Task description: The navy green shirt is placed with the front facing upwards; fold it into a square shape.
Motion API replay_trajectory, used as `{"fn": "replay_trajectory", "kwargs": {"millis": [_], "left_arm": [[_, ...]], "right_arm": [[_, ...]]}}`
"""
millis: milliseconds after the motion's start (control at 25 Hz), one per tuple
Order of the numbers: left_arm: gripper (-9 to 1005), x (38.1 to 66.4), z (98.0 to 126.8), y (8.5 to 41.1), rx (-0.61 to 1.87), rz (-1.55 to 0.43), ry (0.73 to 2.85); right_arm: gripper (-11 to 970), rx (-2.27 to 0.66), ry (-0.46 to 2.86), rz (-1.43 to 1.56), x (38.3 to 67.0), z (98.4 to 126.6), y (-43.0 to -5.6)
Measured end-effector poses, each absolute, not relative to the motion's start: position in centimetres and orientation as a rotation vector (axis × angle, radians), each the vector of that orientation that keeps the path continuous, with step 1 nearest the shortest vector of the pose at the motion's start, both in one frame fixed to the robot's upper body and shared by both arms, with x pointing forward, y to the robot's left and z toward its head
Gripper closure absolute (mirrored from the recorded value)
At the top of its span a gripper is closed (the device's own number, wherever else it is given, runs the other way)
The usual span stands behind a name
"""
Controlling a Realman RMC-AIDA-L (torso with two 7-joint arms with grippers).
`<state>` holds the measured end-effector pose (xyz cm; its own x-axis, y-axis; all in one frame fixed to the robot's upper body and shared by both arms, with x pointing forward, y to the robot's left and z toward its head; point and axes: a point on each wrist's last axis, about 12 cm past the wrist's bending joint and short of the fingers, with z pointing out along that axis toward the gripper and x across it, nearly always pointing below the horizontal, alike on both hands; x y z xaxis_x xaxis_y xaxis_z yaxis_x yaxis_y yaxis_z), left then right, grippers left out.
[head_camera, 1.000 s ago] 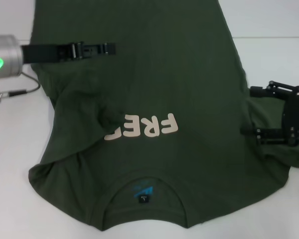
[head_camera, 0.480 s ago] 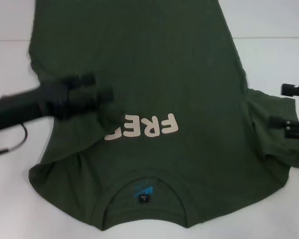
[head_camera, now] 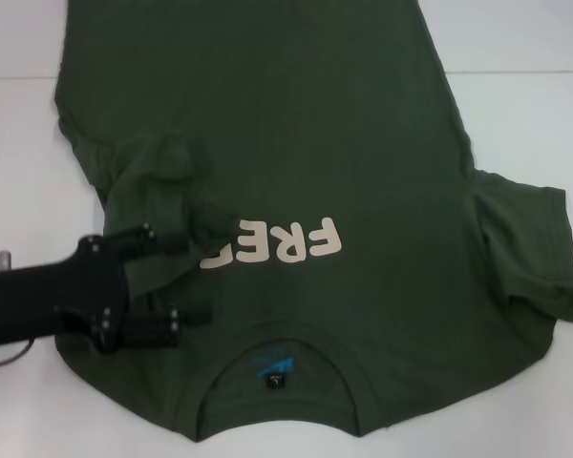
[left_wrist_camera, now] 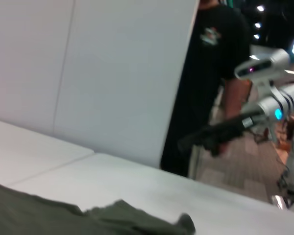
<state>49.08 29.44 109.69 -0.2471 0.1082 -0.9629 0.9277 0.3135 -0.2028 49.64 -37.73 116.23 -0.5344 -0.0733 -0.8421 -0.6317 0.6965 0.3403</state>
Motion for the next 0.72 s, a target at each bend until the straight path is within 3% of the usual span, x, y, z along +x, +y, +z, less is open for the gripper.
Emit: {"fn": "replay_trajectory", "kwargs": {"millis": [360, 720], "left_arm": [[81, 48.2, 109.4, 29.2, 1.075, -1.061, 1.578], [81, 47.9, 109.2, 29.4, 1.165, -1.031, 1.594]], "right_arm": [[44, -0.326, 2.469, 0.753, 51.4, 119.4, -37.7], [45, -0.272, 2.915, 0.438, 53.6, 119.1, -34.8]]}}
